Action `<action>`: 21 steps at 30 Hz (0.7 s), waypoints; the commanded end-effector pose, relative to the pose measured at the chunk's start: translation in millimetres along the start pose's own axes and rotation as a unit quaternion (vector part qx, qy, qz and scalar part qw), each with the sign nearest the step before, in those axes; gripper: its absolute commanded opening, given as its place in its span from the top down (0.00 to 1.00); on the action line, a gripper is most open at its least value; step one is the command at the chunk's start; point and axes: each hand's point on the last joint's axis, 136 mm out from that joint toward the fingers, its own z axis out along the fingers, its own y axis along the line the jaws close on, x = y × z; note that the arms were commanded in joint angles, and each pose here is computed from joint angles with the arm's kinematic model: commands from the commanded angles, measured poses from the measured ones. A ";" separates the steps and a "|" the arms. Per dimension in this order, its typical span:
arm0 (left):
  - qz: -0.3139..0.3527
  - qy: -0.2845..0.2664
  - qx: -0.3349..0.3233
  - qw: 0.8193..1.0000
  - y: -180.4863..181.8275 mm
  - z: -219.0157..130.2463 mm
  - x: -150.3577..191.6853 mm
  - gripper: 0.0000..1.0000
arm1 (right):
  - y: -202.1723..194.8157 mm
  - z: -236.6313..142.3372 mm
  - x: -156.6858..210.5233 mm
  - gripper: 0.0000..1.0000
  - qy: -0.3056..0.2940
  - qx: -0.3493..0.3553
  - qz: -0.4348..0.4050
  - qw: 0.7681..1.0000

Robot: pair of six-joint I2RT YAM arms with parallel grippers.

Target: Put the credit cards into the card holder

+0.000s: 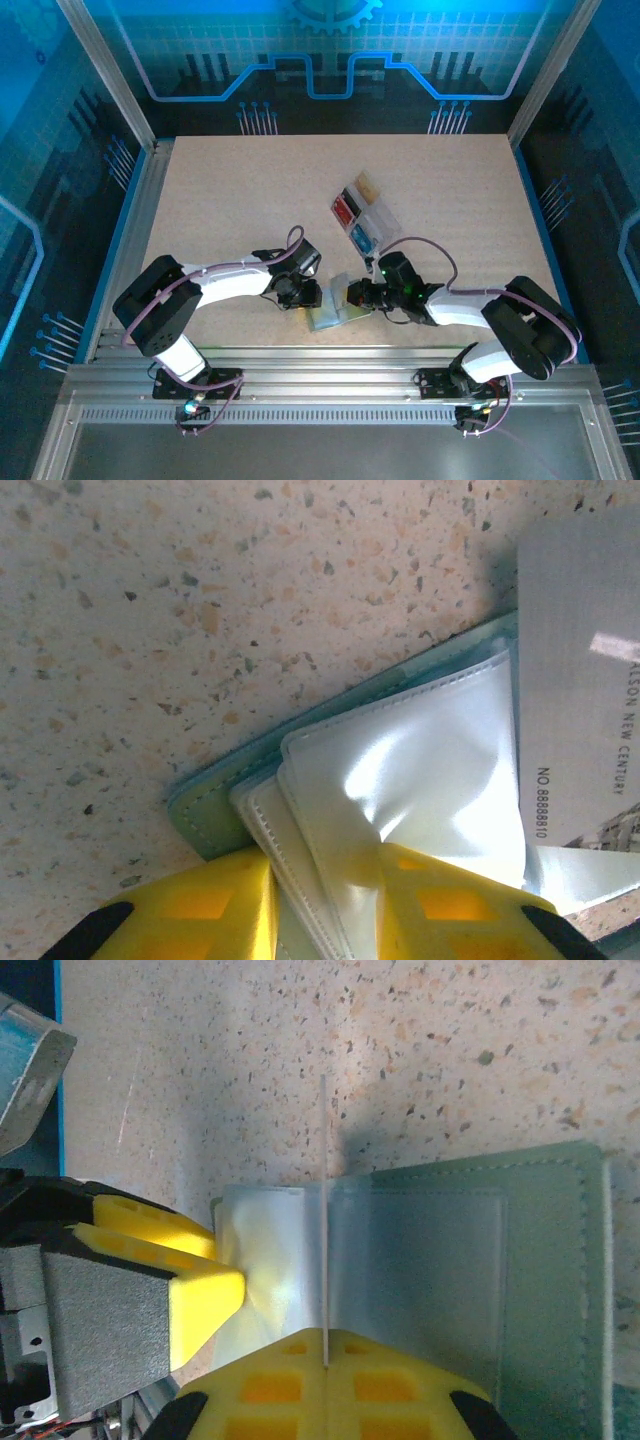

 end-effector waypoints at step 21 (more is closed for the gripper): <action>-0.002 0.059 -0.049 0.997 35.5 47.4 32.0 0.74 | -3.3 3.3 6.8 1.00 -0.006 -0.009 0.023 1.000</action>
